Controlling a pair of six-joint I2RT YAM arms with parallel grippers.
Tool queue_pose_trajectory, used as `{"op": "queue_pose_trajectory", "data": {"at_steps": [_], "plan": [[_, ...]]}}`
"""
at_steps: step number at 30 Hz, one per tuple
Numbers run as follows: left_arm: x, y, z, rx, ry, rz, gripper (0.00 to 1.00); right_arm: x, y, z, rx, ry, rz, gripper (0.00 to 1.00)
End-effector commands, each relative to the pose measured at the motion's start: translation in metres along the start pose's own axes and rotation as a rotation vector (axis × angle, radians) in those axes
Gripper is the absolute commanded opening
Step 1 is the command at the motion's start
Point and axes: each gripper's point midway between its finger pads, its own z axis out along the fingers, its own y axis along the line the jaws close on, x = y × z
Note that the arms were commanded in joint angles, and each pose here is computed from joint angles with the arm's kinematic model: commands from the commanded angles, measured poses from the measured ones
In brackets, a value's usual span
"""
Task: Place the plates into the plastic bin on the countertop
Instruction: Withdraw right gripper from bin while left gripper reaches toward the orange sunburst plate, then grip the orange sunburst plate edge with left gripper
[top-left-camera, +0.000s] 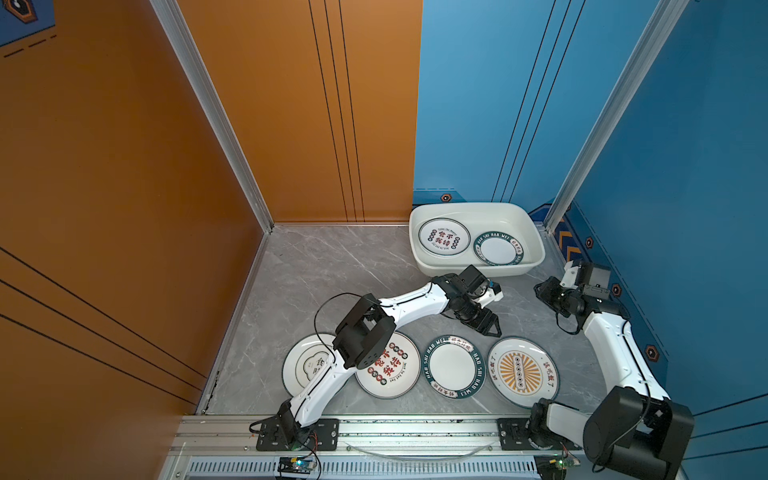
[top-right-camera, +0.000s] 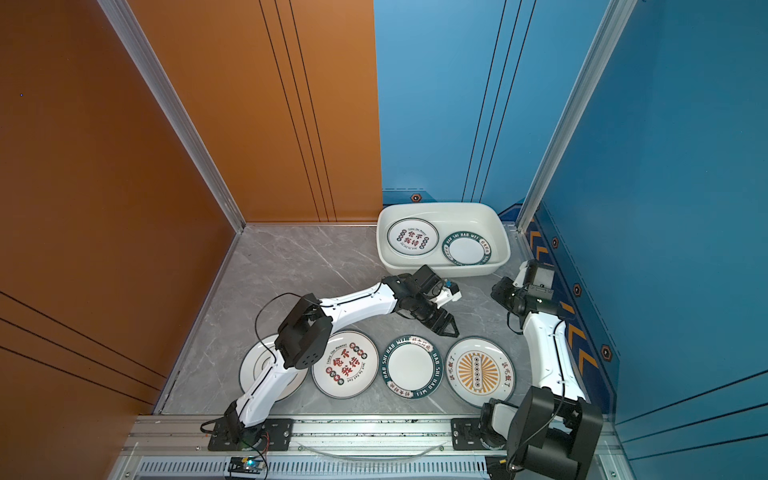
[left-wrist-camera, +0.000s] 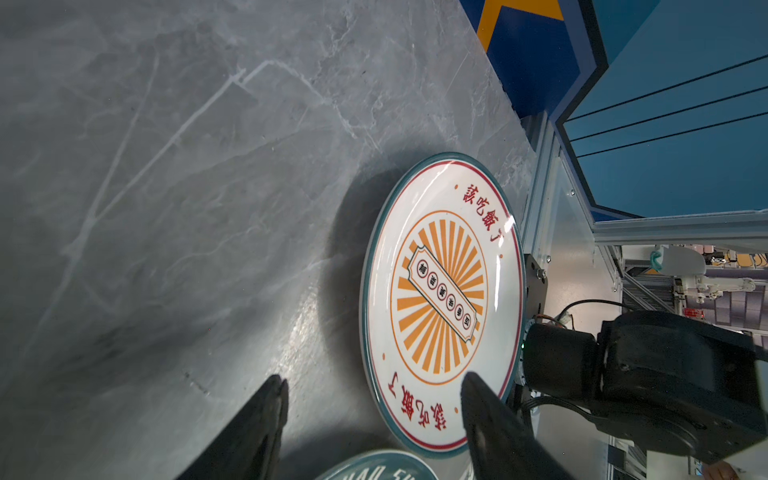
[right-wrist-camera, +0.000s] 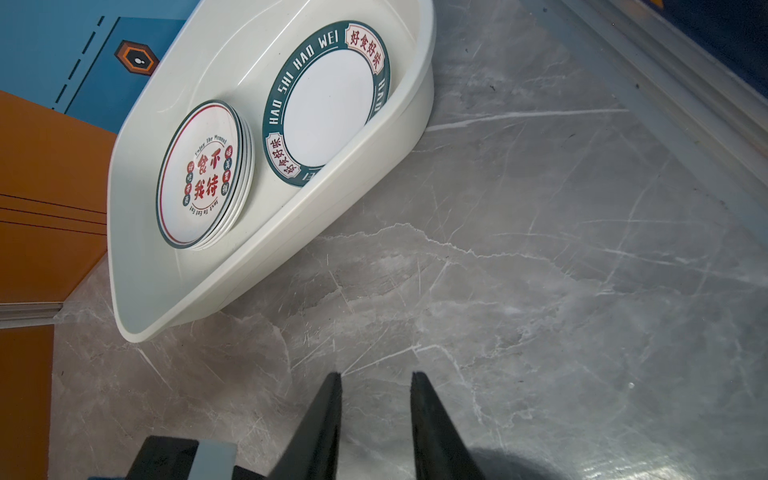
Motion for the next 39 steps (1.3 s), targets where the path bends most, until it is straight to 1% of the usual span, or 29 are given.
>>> {"op": "queue_pose_trajectory", "data": {"at_steps": [1,7,12,19,28,31,35,39], "plan": [[0.005,-0.01,0.004,0.029,0.033,0.015,0.68,-0.001,0.003,0.001,-0.025,-0.012,-0.02,0.31],[0.009,-0.011,0.009,0.033,0.052,0.018,0.66,0.0,0.002,0.003,-0.026,-0.007,-0.012,0.31],[0.015,0.0,0.019,-0.011,0.078,-0.016,0.62,-0.001,0.003,0.002,-0.025,-0.01,-0.014,0.31],[0.017,0.005,0.029,-0.019,0.087,-0.042,0.58,0.002,0.005,0.003,-0.024,-0.004,-0.02,0.31],[0.021,-0.001,0.048,-0.004,0.105,-0.054,0.53,0.004,0.004,0.003,-0.022,-0.002,-0.021,0.31],[0.024,0.003,0.052,-0.015,0.116,-0.064,0.49,0.004,0.004,0.002,-0.02,-0.003,-0.025,0.31],[0.029,0.006,0.054,-0.023,0.132,-0.074,0.38,0.004,0.004,0.003,-0.018,-0.003,-0.026,0.31],[0.033,0.006,0.056,-0.032,0.145,-0.068,0.36,0.005,0.003,0.003,-0.021,-0.001,-0.024,0.31]]}}
